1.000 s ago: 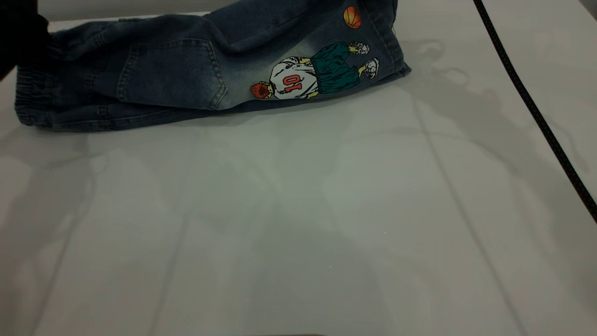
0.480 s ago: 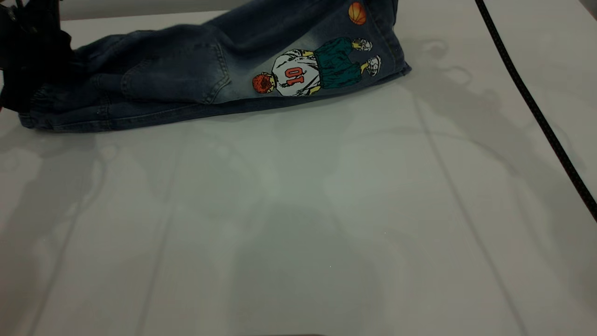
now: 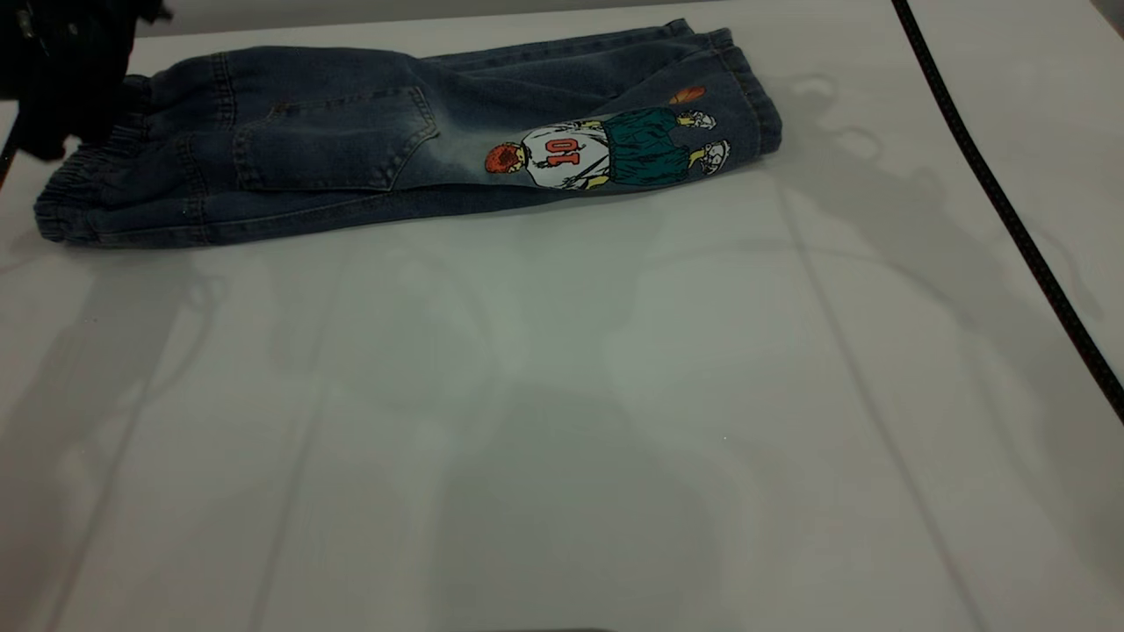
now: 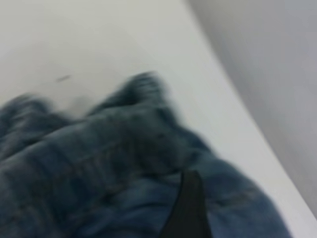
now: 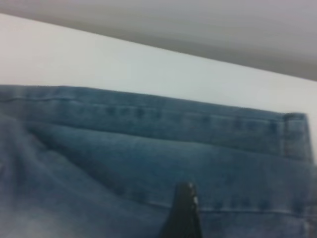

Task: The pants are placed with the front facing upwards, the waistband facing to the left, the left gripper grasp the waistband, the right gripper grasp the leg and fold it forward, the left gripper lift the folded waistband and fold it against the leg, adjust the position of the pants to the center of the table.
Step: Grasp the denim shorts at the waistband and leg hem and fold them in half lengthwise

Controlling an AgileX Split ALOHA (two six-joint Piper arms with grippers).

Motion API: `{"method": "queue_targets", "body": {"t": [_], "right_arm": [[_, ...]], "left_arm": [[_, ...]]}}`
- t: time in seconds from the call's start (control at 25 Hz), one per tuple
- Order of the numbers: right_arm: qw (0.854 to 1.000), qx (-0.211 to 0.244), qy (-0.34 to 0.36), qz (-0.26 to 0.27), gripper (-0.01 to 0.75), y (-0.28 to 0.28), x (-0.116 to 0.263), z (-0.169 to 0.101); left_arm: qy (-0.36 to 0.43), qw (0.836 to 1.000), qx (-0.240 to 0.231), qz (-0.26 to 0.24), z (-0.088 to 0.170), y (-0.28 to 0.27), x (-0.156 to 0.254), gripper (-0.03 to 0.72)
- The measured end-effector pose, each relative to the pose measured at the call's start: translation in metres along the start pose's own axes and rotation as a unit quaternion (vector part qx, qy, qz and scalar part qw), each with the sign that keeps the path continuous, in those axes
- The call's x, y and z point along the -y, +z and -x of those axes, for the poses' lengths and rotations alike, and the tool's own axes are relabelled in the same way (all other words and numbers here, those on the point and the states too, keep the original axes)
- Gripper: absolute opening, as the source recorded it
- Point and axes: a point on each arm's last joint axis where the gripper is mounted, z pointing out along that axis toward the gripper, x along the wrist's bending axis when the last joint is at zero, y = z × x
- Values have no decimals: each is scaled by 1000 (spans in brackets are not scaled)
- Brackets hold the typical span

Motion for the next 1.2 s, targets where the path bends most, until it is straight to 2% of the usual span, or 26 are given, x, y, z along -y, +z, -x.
{"method": "queue_targets", "body": {"t": [0.16,0.24,0.28,0.4,0.44,0.68,0.92,1.0,1.2], "right_arm": [[998,-61,-3,-13,563,-11,-8,-12],[994,-107,-7,-25,563,-20,-11,-22],[991,-132,-10,-34,563,-24,-12,-27],[980,-190,-20,-62,563,-30,-10,-40],[977,-200,-23,-71,563,-31,-8,-44],[971,-212,-50,-102,564,-30,1,-62],[967,-223,-51,-117,564,-31,4,-68],[965,-225,-52,-122,564,-31,5,-69],[964,-229,-49,-128,564,-32,6,-69]], "left_arm": [[104,989,91,-60,25,-7,5,585],[161,976,117,-94,39,-15,4,584],[184,970,114,-109,44,-19,2,584],[243,957,60,-150,50,-31,-6,584],[253,954,29,-160,47,-35,-11,584],[235,950,-125,-164,15,-49,-56,586],[217,944,-187,-162,-7,-49,-75,587],[231,933,-216,-172,-9,-47,-81,587],[291,883,-295,-219,-7,-49,-96,587]]}}
